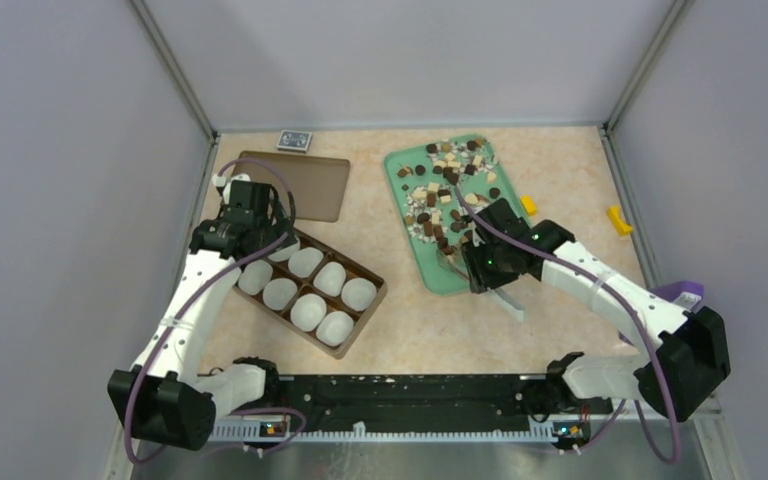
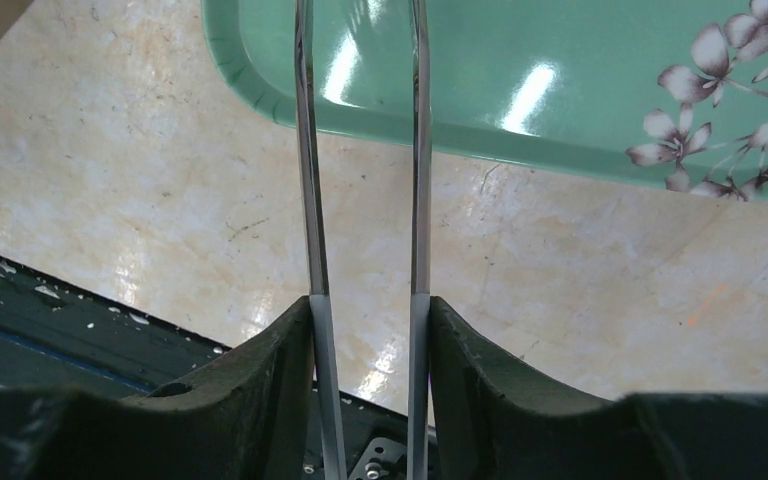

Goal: Pack the chocolate

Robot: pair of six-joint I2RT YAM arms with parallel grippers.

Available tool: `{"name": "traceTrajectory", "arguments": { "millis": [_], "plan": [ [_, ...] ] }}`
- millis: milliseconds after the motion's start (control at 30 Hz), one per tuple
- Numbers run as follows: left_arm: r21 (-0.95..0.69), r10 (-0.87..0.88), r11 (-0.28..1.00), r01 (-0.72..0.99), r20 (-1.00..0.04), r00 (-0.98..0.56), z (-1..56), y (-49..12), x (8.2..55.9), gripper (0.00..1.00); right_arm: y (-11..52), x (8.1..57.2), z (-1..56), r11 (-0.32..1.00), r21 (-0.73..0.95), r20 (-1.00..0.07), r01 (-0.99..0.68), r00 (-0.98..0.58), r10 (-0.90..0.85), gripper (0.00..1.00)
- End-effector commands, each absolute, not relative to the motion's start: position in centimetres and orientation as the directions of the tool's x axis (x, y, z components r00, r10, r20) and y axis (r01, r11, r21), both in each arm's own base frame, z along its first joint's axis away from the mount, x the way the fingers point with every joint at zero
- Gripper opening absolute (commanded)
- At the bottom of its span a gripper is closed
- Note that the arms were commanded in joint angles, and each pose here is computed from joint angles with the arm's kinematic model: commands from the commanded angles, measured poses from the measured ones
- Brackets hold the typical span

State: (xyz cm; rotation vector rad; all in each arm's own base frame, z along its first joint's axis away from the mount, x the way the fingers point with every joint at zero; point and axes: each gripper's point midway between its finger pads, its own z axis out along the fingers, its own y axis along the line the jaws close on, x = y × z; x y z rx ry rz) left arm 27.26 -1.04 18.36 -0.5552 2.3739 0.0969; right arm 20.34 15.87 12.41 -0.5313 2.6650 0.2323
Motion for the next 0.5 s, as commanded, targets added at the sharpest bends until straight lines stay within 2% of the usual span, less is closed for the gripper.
{"name": "traceTrajectory", "arguments": {
  "millis": [0, 467],
  "plan": [
    [-0.072, -0.357, 0.902, -0.426, -0.681, -0.639, 19.0, -0.4, 27.8, 0.99, 16.7, 21.3, 12.4, 0.91, 0.063, -0.454, -0.411, -0.823, -0.34, 0.42],
    [-0.082, -0.359, 0.905, -0.417, -0.675, -0.645, 18.5, -0.7, 28.0, 0.99, 16.5, 21.4, 11.3, 0.919, -0.026, -0.432, -0.393, -0.825, -0.365, 0.43]
  ]
}}
